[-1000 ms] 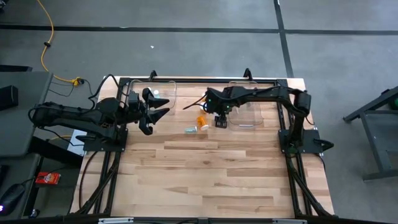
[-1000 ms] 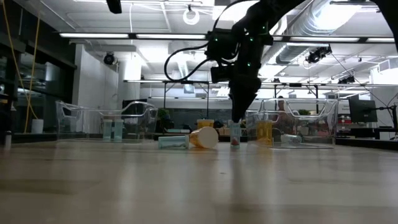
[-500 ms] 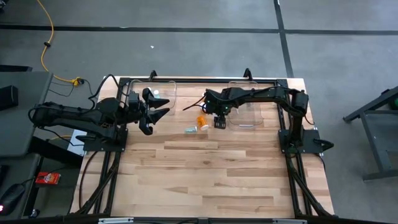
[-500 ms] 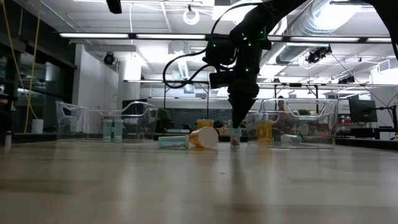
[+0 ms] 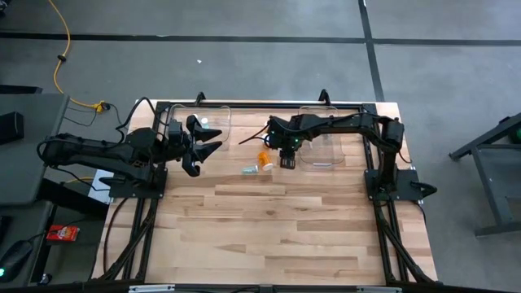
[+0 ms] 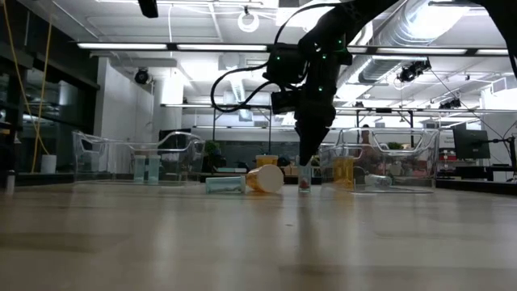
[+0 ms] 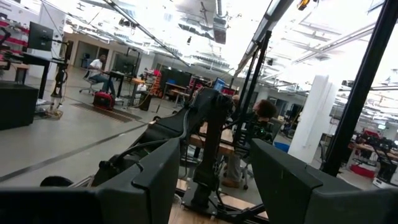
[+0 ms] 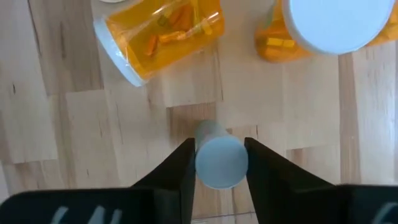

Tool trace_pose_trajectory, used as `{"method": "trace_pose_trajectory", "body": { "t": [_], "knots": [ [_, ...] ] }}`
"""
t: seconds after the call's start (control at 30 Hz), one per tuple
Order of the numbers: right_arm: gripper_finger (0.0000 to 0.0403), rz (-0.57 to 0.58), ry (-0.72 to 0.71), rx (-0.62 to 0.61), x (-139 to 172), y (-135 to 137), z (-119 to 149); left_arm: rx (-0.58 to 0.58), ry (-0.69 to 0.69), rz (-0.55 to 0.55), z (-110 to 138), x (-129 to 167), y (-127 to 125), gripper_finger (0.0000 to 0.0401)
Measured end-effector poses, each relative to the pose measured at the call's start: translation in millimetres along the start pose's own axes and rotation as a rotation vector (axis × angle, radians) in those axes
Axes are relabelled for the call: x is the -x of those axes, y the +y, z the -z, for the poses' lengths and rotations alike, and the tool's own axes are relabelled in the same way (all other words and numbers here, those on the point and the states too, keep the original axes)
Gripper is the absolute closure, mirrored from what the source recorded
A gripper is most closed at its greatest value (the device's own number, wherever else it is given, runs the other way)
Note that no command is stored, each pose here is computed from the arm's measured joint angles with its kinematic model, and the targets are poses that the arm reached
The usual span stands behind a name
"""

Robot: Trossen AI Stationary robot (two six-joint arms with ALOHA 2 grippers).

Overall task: Pick and place medicine bottles into bin by pill shape (circle, oval)
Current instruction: Put the blue capsule bottle into the right transparent bin

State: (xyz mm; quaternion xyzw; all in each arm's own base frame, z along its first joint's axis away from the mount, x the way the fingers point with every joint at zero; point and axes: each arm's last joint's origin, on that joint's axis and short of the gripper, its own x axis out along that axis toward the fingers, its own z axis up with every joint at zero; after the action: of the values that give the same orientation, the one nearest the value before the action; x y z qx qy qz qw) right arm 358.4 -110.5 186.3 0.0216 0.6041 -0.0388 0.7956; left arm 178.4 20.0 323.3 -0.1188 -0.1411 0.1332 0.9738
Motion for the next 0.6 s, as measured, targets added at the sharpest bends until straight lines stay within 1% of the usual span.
{"method": "trace_pose_trajectory", "body": {
  "t": [0.13, 0.27, 0.33, 0.5, 0.6],
  "knots": [
    [0.0307, -0.033, 0.013, -0.004, 10, 2, 1, 0.0, 0.001, 0.0, 0, 0, 0, 0.0215],
    [0.0308, -0.103, -0.058, -0.054, 45, 9, 3, -0.001, 0.005, 0.002, 0, 0, 0, 0.0215],
    [0.0308, -0.111, -0.128, -0.07, 65, 15, 6, -0.003, 0.013, 0.001, 1, 0, 0, 0.0215],
    [0.0309, -0.118, -0.327, -0.107, 114, 45, 25, -0.01, 0.044, -0.006, 4, 0, 1, 0.0215],
    [0.0309, -0.086, -0.474, -0.121, 140, 65, 36, -0.014, 0.062, -0.011, 6, 0, 1, 0.0215]
  ]
}}
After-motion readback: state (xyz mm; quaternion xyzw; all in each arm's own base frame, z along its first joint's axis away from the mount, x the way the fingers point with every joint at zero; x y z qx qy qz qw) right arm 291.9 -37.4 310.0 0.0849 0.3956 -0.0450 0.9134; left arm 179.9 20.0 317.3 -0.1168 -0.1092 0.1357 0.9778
